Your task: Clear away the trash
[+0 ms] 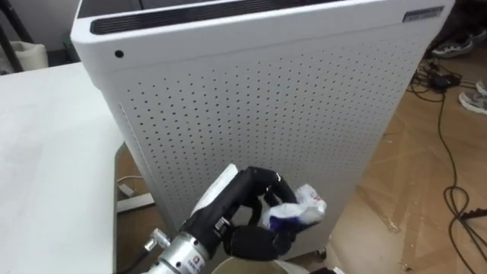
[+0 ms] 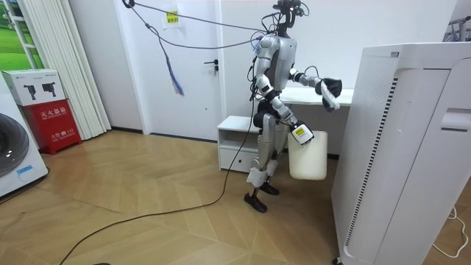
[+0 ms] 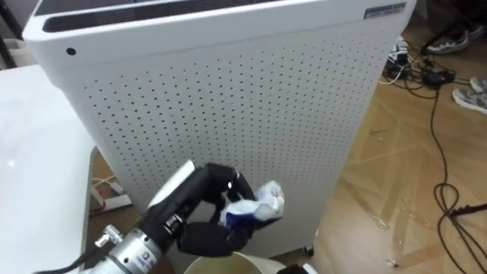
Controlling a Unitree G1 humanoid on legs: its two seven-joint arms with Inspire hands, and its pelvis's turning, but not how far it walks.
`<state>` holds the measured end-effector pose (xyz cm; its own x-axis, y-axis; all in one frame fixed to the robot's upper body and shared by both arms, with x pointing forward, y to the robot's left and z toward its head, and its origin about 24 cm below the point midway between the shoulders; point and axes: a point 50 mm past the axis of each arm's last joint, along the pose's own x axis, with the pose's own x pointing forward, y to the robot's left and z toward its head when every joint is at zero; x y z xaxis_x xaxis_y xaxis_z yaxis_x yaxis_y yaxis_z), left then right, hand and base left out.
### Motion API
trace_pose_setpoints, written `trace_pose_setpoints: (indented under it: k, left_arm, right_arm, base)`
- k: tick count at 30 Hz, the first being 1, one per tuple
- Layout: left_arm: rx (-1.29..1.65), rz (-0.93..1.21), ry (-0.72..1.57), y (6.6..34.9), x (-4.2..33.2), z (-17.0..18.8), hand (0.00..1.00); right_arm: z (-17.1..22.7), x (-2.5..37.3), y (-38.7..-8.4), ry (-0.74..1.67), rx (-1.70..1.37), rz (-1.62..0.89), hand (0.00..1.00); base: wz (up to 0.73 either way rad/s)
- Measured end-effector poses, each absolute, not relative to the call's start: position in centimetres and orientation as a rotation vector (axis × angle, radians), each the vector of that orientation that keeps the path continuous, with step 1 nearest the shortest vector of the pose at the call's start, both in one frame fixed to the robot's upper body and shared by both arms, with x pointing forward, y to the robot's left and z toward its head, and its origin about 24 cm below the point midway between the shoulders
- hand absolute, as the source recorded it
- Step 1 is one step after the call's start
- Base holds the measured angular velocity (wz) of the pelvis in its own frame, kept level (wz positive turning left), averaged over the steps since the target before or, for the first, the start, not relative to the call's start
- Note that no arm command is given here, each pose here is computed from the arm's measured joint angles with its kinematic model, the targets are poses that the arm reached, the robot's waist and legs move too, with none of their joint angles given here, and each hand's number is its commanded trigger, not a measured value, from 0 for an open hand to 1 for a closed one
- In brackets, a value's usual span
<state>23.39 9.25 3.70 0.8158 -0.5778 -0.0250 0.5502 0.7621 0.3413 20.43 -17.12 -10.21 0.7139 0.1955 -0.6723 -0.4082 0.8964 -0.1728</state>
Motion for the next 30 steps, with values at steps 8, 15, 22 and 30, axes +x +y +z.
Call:
trace_pose_setpoints:
  k: [8, 15, 22, 30]
  left_arm:
    - [0.370, -0.692, 0.133, 9.2, 22.2, -1.0, 1.00]
    - [0.377, -0.699, 0.209, 9.6, 21.4, -2.7, 1.00]
    - [0.394, -0.690, 0.299, 10.5, 20.9, -4.5, 1.00]
    - [0.459, -0.724, 0.296, 10.5, 20.7, -4.6, 0.00]
  right_arm:
    - [-10.9, 20.5, -17.7, 0.756, -0.297, 0.294, 1.00]
    - [-11.1, 20.5, -18.0, 0.768, -0.272, 0.267, 1.00]
    - [-11.2, 20.7, -18.2, 0.772, -0.261, 0.247, 1.00]
    - [-11.0, 20.9, -18.0, 0.755, -0.254, 0.254, 1.00]
  base:
    - [0.03]
    - [-0.01]
    - [0.00]
    - [0.01]
